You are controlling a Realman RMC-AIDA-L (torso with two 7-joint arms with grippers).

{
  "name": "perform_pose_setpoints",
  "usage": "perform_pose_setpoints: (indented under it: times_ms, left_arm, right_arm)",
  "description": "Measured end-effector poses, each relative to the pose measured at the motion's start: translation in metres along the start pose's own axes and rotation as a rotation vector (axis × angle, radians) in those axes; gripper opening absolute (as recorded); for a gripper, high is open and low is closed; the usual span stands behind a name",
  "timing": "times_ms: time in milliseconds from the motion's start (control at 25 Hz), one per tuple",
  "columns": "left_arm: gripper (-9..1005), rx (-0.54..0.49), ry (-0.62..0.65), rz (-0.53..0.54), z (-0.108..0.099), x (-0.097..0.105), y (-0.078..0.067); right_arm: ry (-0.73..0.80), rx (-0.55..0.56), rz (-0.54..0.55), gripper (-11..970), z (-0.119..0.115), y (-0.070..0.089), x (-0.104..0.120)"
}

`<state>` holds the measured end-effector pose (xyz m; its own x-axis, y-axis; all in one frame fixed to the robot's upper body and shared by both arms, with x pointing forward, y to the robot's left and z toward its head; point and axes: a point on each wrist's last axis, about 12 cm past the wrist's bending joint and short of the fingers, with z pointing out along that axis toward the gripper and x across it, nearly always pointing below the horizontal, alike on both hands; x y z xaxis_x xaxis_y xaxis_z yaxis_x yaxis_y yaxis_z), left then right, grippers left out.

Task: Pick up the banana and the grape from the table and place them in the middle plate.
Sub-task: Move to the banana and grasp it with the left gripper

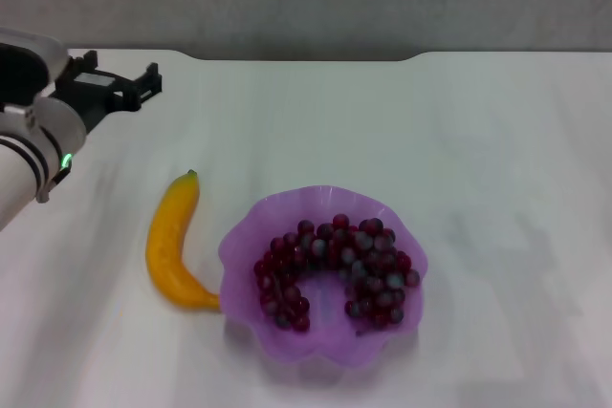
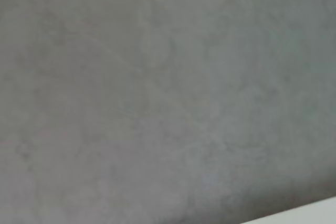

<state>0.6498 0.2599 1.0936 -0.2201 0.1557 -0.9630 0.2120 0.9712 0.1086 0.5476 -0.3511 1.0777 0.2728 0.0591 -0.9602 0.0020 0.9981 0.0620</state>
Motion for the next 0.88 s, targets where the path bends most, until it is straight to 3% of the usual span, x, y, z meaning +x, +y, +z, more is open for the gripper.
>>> perform_pose_setpoints:
  times_ms: [320,520,680,880]
  left_arm:
    - [898,-0.058,0.137,0.157,-0.013,-0.031,-0.017]
    - [898,-0.017,0.252,0.145,-0.019,-0.049,-0.028]
    - [896,0.045,0.308,0.097,-0.023,-0.066,-0.024]
    - [895,0.008,0.414,0.146,-0.033,-0.084,-0.018]
  right_arm:
    - [0.018,-0.014,-0.035,903,0.003,0.003,0.003]
    - [0.030,-0.016,-0.037,903,0.004,0.002,0.005]
    - [0.035,-0.018,-0.037,903,0.005,0.003,0.005]
    - [0.046,-0.023,-0.040,903,0.003,0.004,0.008]
